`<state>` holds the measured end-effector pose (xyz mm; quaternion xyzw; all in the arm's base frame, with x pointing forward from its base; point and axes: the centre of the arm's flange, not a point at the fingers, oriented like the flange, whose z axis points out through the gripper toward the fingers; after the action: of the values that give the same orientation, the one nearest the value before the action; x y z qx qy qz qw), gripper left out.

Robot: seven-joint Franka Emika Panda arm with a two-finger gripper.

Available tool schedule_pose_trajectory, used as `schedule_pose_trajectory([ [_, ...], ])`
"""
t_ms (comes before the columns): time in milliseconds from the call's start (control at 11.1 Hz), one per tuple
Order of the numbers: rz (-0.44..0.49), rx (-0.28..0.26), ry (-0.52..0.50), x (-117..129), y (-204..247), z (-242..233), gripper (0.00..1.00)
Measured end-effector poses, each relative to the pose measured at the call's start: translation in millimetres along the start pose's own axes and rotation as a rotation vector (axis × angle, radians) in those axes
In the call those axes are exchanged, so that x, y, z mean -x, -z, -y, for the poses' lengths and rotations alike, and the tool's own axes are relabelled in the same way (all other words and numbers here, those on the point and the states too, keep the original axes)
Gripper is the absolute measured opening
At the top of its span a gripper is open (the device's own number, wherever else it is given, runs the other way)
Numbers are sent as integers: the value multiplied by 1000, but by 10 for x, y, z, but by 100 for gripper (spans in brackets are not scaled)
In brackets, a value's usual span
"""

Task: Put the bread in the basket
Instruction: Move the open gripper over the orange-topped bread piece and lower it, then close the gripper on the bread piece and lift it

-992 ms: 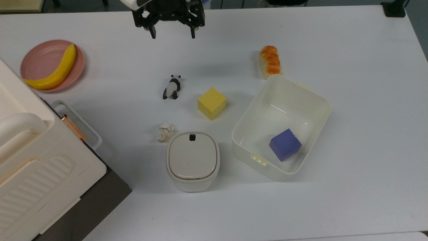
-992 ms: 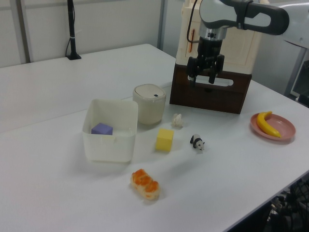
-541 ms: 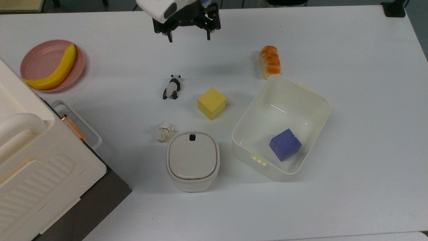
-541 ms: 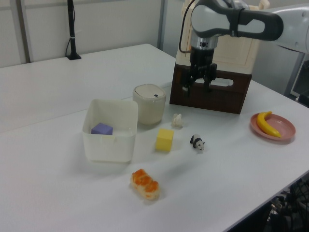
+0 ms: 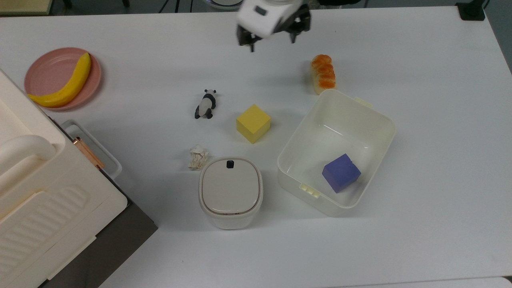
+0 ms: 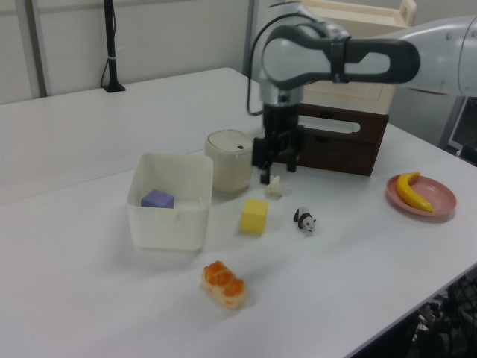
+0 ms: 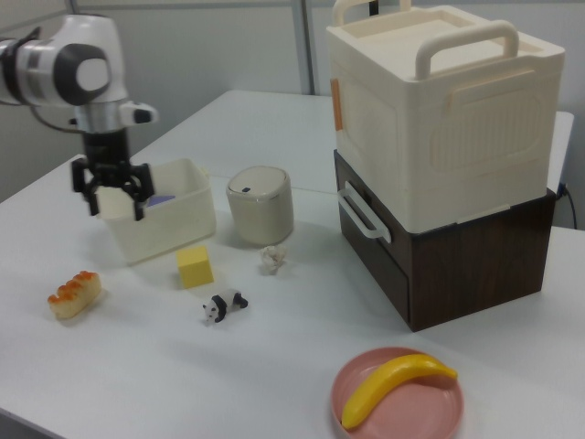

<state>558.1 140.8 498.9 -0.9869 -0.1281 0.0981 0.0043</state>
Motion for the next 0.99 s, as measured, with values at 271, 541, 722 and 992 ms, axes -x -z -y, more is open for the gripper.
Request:
schedule_pose_trajectory([
  [271, -3, 27, 128, -83, -391, 784, 100],
  [541, 9, 89, 169, -198, -1044, 1227, 100],
  [722, 6, 131, 174, -229, -1419, 1418, 100],
  [992, 25, 182, 149, -196, -1882, 1753, 100],
])
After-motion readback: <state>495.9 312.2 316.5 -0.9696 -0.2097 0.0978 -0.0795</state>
